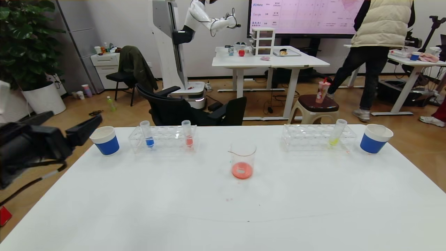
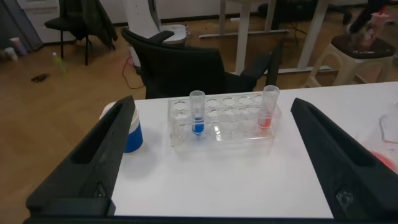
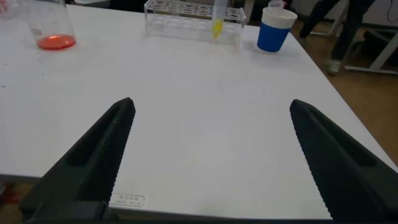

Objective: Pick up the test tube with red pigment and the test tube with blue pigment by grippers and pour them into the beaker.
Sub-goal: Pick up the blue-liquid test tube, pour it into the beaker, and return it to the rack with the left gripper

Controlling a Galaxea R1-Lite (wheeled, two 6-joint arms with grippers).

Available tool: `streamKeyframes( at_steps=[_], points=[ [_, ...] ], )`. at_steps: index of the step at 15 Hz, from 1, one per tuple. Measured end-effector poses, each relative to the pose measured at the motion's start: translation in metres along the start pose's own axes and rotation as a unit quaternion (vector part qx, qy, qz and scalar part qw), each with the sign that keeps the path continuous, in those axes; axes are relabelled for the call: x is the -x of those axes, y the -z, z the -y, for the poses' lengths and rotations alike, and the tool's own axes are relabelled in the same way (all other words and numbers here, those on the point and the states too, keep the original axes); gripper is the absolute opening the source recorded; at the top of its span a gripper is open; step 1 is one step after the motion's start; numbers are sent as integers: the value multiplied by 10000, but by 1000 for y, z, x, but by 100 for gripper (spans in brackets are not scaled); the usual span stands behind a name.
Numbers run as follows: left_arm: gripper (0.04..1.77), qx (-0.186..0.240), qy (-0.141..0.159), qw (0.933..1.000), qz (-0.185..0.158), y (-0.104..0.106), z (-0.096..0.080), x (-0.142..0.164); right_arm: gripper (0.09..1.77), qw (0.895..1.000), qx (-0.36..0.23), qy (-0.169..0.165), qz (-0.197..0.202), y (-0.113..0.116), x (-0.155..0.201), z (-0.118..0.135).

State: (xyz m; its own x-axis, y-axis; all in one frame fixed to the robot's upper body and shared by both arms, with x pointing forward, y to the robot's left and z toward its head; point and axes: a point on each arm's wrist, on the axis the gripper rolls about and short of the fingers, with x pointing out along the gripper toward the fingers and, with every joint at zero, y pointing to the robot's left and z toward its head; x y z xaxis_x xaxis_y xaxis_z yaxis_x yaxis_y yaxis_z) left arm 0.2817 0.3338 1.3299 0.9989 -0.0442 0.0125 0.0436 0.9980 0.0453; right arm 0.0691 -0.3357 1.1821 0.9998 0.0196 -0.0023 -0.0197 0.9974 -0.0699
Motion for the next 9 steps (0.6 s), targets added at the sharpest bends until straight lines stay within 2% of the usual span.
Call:
streamKeyframes(
  at_steps=[5,9],
  points=[
    [175,3,-77,9998,-194,52,-5,-73,174,10000,0,2,0,0,0,0],
    [175,50,-172,9995,-278,99,-11,-103,174,10000,-2,0,0,0,0,0]
  ],
)
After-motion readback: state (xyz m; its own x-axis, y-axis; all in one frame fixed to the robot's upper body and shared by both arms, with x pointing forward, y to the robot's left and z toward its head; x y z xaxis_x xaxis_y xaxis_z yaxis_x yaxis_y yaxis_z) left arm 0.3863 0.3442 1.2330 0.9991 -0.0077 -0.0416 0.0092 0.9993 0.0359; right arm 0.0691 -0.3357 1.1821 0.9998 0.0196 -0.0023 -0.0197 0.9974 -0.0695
